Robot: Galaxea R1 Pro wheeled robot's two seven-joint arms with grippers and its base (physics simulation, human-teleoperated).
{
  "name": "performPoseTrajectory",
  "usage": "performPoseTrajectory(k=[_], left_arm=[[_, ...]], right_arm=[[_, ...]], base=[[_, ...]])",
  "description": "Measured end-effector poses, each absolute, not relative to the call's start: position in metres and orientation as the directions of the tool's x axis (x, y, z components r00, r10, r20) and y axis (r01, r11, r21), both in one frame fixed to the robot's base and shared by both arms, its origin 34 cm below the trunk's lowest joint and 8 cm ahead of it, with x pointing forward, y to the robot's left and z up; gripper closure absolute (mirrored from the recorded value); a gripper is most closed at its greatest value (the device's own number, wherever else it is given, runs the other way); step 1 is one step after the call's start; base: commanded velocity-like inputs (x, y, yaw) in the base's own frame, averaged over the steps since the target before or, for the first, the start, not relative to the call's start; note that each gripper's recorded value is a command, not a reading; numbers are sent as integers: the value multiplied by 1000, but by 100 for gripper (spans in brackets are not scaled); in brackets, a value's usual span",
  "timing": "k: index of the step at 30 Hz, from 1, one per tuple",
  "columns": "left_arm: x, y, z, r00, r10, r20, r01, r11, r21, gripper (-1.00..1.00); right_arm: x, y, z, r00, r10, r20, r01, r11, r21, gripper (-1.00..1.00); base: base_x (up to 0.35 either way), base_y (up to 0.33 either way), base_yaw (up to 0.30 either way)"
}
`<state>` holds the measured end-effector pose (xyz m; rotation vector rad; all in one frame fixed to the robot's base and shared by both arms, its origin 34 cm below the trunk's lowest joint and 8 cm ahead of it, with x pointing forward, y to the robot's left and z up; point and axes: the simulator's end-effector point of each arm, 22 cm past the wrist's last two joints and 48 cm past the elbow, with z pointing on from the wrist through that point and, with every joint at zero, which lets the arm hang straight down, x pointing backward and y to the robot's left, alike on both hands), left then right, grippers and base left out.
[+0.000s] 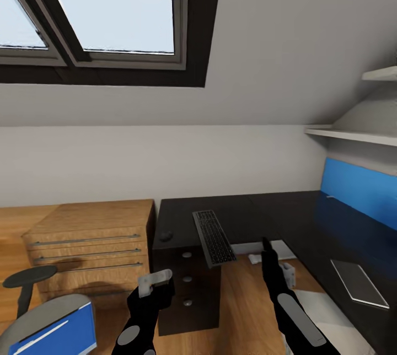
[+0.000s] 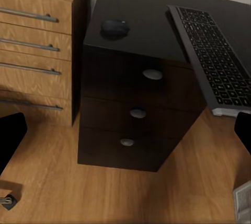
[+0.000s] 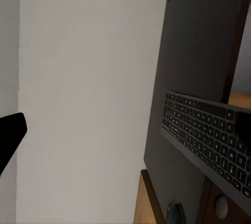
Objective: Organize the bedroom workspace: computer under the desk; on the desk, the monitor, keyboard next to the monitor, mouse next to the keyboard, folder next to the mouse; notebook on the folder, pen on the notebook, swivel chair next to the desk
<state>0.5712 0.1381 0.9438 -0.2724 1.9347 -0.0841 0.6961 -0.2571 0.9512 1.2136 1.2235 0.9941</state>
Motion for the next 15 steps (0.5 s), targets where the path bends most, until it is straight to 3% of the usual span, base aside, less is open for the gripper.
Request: performPoseTrajectory(k=[15], left_arm=[[572,138,937,-363,-229,-903,-153,971,-185,-100]], right_arm=[[697,-265,943,132,979,-158,82,148,986,-100]], base=[[-1,-1,-167]])
